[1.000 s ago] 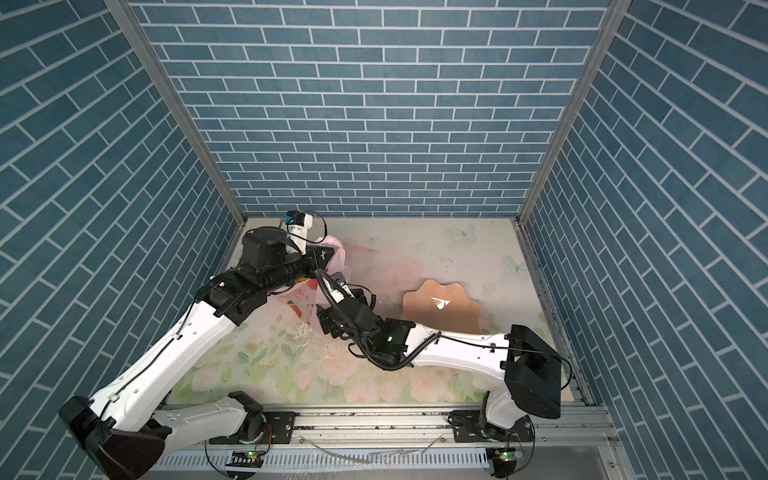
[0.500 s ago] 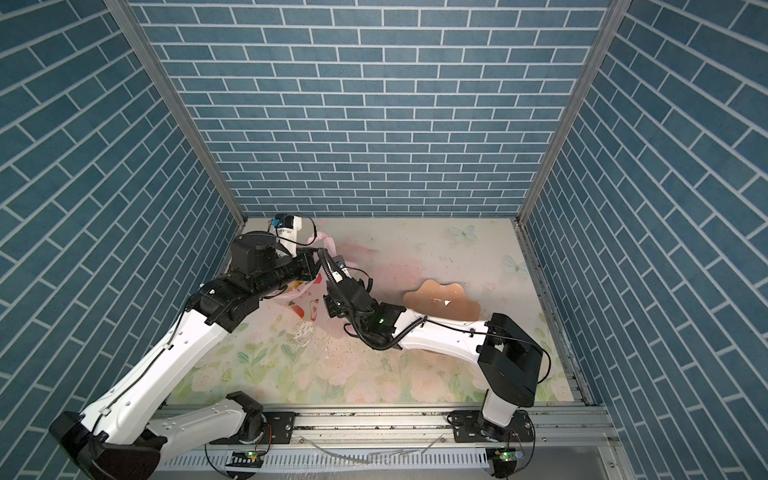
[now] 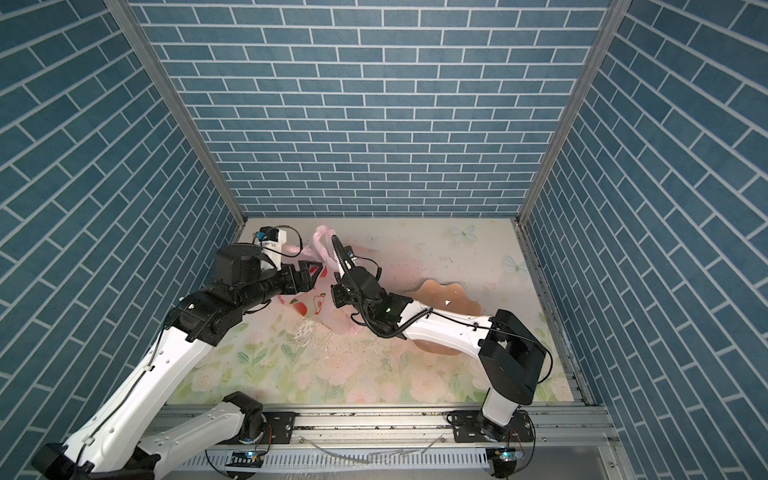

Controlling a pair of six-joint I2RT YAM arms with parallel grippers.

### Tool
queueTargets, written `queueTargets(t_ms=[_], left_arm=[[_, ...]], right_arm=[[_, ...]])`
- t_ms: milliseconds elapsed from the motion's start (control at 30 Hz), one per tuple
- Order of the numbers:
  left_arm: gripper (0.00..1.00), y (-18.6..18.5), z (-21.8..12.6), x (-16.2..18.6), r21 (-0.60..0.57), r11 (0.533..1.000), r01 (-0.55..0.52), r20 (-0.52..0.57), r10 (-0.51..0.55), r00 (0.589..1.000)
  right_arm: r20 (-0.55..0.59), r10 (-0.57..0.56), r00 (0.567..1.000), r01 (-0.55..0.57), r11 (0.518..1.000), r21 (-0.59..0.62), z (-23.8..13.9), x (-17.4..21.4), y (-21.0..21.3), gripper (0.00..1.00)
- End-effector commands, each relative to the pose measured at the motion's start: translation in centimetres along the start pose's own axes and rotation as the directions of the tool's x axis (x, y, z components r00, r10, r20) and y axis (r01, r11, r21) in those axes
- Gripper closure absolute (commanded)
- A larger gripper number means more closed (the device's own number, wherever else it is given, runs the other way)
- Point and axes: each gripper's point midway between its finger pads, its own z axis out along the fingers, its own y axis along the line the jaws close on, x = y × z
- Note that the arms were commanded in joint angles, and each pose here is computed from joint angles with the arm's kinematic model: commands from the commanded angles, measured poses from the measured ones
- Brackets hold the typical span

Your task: Take the fake fruits out of the plastic bag

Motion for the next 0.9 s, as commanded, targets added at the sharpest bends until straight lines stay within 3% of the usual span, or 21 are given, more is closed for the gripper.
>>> queueTargets(t_ms=[0, 233, 467, 667, 867], left_arm=[[0.02, 1.2, -2.4, -0.2, -0.065, 0.997, -0.041, 0.008, 0.042, 0.999], [0.01, 4.0, -6.6, -0.7, -0.229, 0.966, -0.119, 0.046, 0.133, 0.99], [0.01, 5.8, -5.6, -2.4, -0.339, 0.918, -0.206, 0.046, 0.235, 0.971], [0.01, 3.7, -3.0, -3.5, -0.222, 0.926, -0.307, 0.18, 0.348, 0.92], [0.01, 4.3, -0.4, -2.5, -0.224, 0.906, -0.358, 0.119, 0.391, 0.913]], right_arm=[[0.033, 0.032, 0.999, -0.031, 0.998, -0.049, -1.1, -2.2, 0.6, 0.95], [0.013, 0.054, 0.998, -0.053, 0.996, -0.074, -1.2, -2.4, 0.0, 0.97], [-0.007, 0.05, 0.999, -0.051, 0.993, -0.11, -1.6, -2.4, 0.1, 0.98], [-0.016, 0.053, 0.998, -0.054, 0.991, -0.126, -1.8, -2.2, -0.1, 0.99], [-0.021, 0.055, 0.998, -0.058, 0.989, -0.136, -2.0, -2.3, -0.2, 0.99]])
